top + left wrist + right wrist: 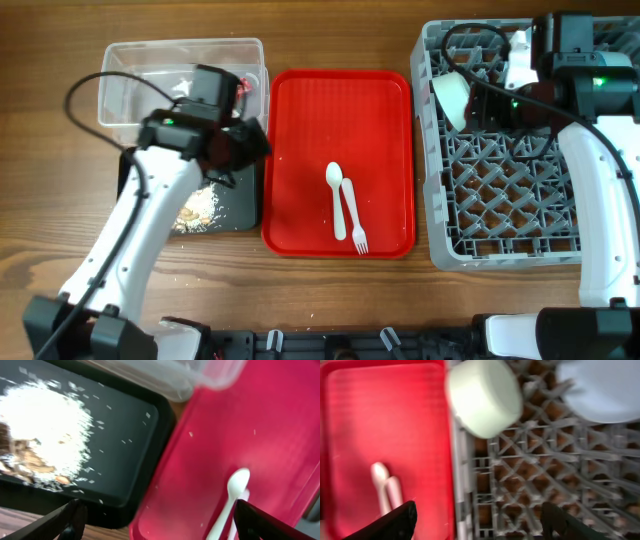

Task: Sort waste into correct bins and load items into the dishwasher rack
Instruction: 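Move the right gripper to the red tray and grasp the white fork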

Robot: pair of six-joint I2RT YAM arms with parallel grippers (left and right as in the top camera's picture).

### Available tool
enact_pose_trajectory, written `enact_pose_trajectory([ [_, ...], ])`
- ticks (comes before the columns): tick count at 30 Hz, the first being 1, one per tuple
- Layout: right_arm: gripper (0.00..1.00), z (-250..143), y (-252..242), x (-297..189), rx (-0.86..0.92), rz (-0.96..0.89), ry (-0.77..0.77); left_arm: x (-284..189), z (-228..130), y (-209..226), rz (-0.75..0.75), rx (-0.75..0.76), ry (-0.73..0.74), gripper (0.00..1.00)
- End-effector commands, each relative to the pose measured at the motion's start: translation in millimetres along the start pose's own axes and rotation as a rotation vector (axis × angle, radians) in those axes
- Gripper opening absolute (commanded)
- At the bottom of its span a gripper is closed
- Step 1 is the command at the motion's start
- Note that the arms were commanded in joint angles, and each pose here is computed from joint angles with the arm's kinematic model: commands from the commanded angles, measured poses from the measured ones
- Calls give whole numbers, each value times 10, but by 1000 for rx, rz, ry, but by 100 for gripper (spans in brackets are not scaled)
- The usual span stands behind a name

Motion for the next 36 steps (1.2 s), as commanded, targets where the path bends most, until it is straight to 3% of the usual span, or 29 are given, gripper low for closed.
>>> enact_pose_trajectory([
  [1,79,-16,283,-3,-53,155,9,107,-113,-49,33,1,42,94],
  [11,79,-361,1264,498,-240,259,168,82,273,443,120,-200,50,97],
  [16,70,-693,1733,1036,-289,231,268,66,473,675,110,-321,68,99],
  [28,51,-1091,1975,1880,-237,105,486,63,501,707,110,-321,67,100],
  [36,49,-1191,1932,2078,-219,52,543,63,501,707,109,-321,67,100],
])
Point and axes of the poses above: each gripper's point midway between its finger pads, its own x axis out along the fingers, its own y axis along the line the jaws close on, z = x × y, the point moved 6 cm from there along -x, back along the fingers, and after that the axes turned 15 degrees about -x, right-handed, at the moved point
